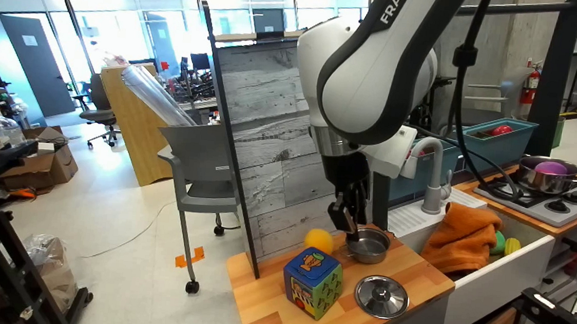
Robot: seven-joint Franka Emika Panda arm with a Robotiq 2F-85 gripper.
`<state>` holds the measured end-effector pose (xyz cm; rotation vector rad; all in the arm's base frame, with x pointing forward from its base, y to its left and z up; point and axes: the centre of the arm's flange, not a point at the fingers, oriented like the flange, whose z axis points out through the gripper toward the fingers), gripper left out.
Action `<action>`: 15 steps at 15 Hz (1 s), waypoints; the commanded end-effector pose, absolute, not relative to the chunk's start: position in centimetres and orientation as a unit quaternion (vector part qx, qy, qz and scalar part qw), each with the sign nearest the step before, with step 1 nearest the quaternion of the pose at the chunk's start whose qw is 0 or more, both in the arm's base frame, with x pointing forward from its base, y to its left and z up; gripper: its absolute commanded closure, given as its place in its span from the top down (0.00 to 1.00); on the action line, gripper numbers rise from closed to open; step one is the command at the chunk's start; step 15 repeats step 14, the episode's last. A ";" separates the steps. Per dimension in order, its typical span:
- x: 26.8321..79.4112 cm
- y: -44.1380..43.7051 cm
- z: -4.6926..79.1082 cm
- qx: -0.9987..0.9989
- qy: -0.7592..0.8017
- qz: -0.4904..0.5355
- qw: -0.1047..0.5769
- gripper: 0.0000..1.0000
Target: Remove the orange plush toy from the silver pot and put it on the left side of the countertop
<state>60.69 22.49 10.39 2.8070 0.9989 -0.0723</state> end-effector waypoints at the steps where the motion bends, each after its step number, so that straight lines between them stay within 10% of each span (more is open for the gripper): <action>1: 61.6 22.5 10.4 0.939 0.328 -0.030 0.095 0.81; 4: 61.8 22.4 10.5 0.941 0.323 -0.033 0.092 0.99; 15: 61.3 22.3 10.6 0.943 0.321 -0.029 0.085 1.00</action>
